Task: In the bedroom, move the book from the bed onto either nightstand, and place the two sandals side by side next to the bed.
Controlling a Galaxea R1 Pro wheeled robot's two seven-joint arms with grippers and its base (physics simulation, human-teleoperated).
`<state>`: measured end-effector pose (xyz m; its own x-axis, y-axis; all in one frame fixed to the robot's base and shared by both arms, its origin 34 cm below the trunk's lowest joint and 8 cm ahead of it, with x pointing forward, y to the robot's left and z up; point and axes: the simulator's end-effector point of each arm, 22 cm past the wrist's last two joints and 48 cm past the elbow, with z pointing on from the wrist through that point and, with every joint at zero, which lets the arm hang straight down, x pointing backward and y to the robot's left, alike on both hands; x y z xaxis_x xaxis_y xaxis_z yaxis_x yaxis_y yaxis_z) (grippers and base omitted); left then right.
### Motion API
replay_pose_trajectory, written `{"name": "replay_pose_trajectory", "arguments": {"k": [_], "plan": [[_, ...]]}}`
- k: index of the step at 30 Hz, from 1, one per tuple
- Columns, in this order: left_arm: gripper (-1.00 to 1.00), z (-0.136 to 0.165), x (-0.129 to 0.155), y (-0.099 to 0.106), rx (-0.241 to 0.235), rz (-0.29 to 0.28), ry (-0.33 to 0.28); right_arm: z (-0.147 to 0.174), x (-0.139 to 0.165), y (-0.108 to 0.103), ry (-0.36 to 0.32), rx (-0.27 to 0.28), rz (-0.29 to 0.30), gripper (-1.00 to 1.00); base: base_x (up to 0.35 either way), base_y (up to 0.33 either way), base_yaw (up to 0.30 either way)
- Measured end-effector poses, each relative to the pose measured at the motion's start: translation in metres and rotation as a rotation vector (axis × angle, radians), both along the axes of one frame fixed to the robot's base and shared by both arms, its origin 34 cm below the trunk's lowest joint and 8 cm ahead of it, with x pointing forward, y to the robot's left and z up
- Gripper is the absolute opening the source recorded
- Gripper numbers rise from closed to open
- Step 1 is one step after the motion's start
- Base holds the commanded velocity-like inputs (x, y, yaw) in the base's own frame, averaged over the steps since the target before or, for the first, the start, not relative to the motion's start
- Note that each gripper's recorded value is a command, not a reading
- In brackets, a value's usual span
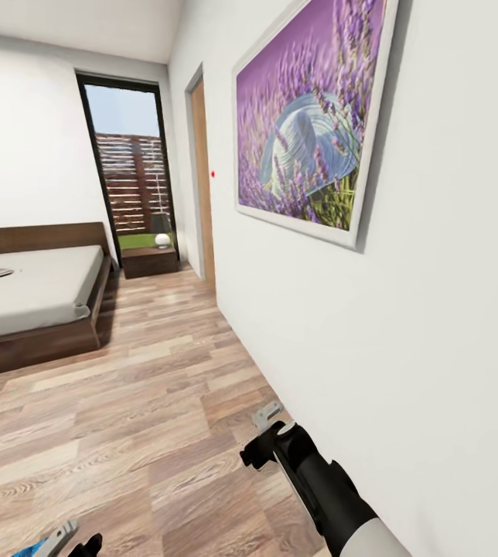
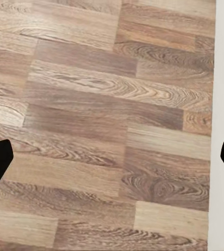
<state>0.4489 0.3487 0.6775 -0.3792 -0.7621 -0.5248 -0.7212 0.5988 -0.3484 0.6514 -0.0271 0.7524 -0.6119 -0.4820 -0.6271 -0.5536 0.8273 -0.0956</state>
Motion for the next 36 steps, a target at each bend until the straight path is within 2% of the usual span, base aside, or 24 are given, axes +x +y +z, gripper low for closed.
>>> {"name": "replay_pose_trajectory", "arguments": {"k": [14, 36], "plan": [[1.0, -0.0002, -0.0001, -0.0002, -0.001, -0.001, 0.001, 0.0065, 0.0009, 0.0026, -0.017, 0.012, 0.002, 1.0, 0.32, -0.092, 0.258], [1.0, -0.0011, -0.0004, -0.0009, -0.002, -0.003, 0.002, 0.0082, 0.0015, 0.0038, -0.024, 0.016, 0.004, 1.0, 0.325, -0.013, 0.02]]}}
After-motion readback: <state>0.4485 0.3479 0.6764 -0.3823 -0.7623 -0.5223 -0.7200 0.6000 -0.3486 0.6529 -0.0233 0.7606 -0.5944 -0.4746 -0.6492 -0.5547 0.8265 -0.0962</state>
